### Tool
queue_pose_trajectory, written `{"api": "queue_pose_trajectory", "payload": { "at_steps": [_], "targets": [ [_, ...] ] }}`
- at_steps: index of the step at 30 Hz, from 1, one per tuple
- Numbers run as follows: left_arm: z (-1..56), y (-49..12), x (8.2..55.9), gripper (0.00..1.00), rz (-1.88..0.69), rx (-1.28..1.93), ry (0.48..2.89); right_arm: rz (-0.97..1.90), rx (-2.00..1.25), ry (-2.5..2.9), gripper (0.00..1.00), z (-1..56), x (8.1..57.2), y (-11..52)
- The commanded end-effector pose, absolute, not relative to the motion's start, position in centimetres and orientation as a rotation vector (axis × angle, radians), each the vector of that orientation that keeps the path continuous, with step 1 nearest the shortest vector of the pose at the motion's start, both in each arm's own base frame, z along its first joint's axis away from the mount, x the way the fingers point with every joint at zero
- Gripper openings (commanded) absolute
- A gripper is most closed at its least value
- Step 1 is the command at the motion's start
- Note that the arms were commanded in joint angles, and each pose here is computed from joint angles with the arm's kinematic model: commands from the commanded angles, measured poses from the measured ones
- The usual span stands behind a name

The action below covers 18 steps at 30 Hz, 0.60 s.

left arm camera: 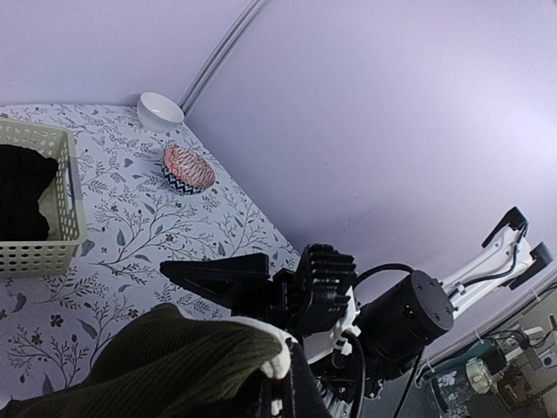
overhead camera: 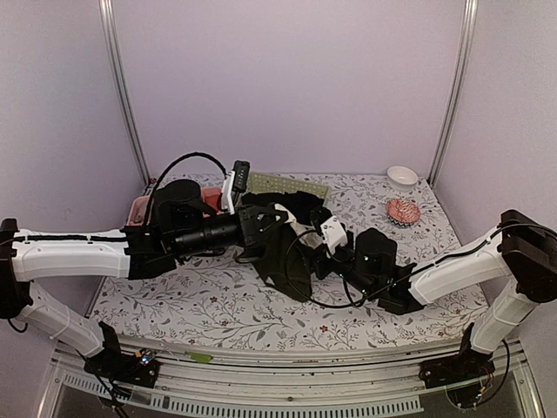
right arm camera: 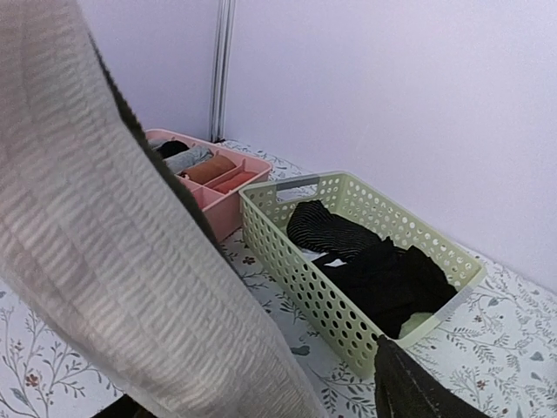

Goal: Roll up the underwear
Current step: Pick up the underwear from the center of the board.

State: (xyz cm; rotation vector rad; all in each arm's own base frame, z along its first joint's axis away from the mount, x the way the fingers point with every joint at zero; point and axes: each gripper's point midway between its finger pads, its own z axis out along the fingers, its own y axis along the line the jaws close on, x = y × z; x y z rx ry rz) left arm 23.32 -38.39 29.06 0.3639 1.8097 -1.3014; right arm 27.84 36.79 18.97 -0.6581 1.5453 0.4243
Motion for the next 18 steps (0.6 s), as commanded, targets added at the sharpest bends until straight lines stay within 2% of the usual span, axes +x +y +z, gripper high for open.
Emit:
{"api": "queue_pose_trajectory", "payload": {
  "at_steps": [1, 5, 7, 13, 18],
  "targets": [
    [31.7, -37.7, 23.7, 0.00, -1.309, 0.344, 1.736, 0.386, -0.676, 1.514, 0.62, 18.4, 27.6, 36.1],
    [31.8, -37.7, 23.7, 0.00, -1.309, 0.348, 1.732, 0.384, -0.712, 1.512, 0.40, 17.7, 27.4, 36.3],
    [31.9, -37.6, 23.6, 0.00, -1.307, 0.349, 1.730, 0.380, -0.720, 1.512, 0.33, 17.5, 27.5, 36.3],
    [32.3, -37.1, 23.7, 0.00, -1.296, 0.348, 1.717, 0.366, -0.721, 1.520, 0.30, 17.2, 27.8, 35.5],
    [32.5, -37.1, 23.8, 0.00, -1.297, 0.351, 1.713, 0.361, -0.721, 1.529, 0.32, 17.0, 27.9, 34.6]
  ]
}}
